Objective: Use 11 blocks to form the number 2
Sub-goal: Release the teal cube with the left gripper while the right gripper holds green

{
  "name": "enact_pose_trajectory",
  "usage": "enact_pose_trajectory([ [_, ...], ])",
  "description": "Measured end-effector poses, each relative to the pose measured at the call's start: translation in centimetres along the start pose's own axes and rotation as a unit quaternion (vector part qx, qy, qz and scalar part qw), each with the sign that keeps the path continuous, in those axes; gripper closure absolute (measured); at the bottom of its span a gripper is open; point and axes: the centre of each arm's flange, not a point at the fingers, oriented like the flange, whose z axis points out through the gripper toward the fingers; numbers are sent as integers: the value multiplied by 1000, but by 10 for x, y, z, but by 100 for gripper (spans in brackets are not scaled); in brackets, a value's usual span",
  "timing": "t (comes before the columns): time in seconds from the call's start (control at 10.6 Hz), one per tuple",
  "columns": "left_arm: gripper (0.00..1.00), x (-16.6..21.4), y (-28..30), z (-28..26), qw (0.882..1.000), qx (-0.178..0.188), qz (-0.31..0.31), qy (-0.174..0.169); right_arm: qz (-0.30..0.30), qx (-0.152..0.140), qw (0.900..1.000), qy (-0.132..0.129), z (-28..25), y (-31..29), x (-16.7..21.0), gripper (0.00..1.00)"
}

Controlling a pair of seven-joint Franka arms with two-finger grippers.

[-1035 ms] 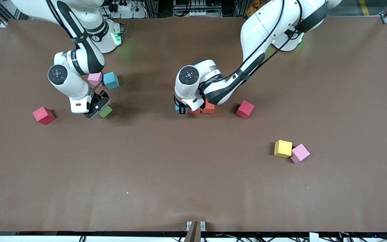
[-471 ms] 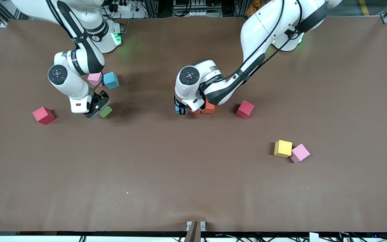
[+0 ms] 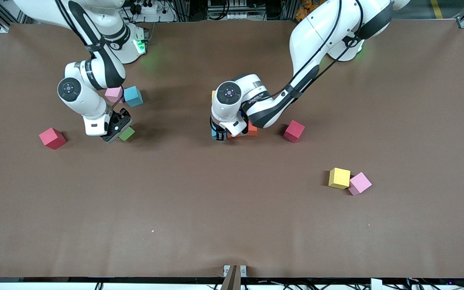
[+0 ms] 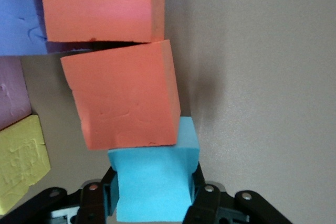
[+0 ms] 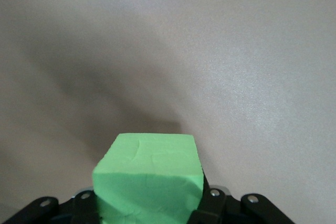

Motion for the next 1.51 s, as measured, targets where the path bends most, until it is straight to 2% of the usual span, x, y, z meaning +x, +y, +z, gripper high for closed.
enact_pose_trajectory([
  [0.38,45,-2,2,0,1000,-2,1,-1,-2,-1,1000,1,-1,1,1,39],
  [0.56,40,-6,-2,2,1000,-3,6,-2,-3,-1,1000,1,-1,1,1,39],
  [0.85,0,-18,-12,2,1000,-5,17,-5,-4,-1,1000,1,-1,1,1,39],
  [1.22,0,-19,1,-17,1000,-19,12,-14,-4,-1,1000,1,-1,1,1,39],
  [1.51,0,-18,8,-55,999,-32,10,-2,-8,-8,1000,10,-9,0,14,39],
])
